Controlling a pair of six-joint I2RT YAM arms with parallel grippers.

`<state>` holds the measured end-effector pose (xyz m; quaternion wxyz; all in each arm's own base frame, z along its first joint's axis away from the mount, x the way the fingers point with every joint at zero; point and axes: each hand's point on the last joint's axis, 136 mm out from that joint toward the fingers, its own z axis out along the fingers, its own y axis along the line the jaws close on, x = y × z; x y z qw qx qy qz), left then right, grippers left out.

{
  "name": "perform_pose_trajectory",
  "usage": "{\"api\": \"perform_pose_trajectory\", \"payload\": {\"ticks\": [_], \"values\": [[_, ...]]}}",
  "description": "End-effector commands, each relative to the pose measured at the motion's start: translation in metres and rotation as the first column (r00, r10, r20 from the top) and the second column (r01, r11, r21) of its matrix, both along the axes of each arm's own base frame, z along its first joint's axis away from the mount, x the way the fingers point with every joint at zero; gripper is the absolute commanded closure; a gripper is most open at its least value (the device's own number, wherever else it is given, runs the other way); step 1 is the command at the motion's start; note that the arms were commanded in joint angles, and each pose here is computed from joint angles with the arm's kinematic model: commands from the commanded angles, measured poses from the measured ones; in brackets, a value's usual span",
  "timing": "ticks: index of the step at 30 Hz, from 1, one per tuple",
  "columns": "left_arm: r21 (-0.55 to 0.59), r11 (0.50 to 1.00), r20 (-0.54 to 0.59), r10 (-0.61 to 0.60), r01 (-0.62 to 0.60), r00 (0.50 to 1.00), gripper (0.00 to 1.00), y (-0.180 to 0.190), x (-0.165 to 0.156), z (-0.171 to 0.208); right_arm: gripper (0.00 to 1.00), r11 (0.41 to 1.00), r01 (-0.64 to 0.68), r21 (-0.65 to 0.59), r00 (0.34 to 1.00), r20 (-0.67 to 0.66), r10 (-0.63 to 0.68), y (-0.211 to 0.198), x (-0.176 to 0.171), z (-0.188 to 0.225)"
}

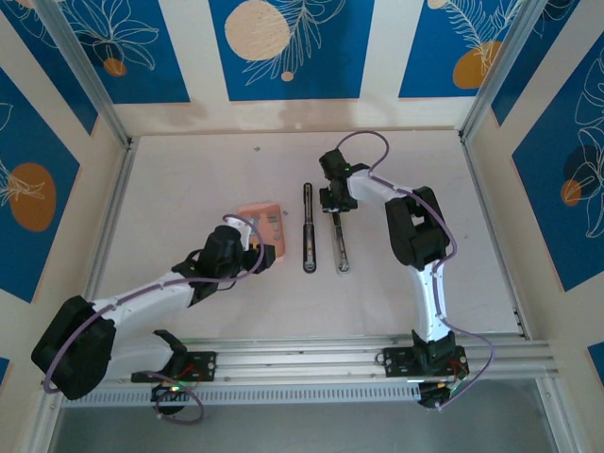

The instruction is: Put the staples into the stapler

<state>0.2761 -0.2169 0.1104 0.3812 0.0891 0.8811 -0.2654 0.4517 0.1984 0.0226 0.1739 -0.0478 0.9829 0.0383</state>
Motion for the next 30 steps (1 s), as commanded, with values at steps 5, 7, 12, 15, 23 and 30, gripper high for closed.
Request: {"api": "perform_pose_trajectory", "payload": {"ticks": [5, 7, 12, 15, 23, 30], "values": [[-0.028, 0.998, 0.049, -0.046, 0.047, 0.998, 0.44, -0.008, 0.005, 0.019, 0.76, 0.988, -0.151, 0.005, 0.972, 0.181, 0.148, 0.002, -0.01, 0.043], [-0.041, 0.996, 0.073, -0.073, 0.076, 0.995, 0.44, -0.011, 0.004, 0.023, 0.77, 0.978, -0.21, -0.002, 0.95, 0.235, 0.205, 0.005, -0.016, 0.053], [-0.049, 0.987, 0.146, -0.146, 0.155, 0.978, 0.43, -0.02, 0.0, 0.036, 0.78, 0.936, -0.351, 0.022, 0.873, 0.371, 0.318, 0.011, -0.039, 0.076], [-0.058, 0.973, 0.206, -0.207, 0.223, 0.957, 0.43, -0.027, -0.006, 0.047, 0.77, 0.888, -0.457, 0.055, 0.806, 0.446, 0.388, 0.021, -0.058, 0.088], [0.033, 0.896, 0.37, -0.422, 0.443, 0.828, 0.41, -0.044, -0.028, 0.066, 0.77, 0.712, -0.699, 0.066, 0.596, 0.604, 0.529, 0.044, -0.118, 0.114], [0.133, 0.762, 0.485, -0.607, 0.633, 0.629, 0.37, -0.061, -0.056, 0.077, 0.78, 0.477, -0.879, 0.022, 0.338, 0.733, 0.59, 0.057, -0.186, 0.132]]}}
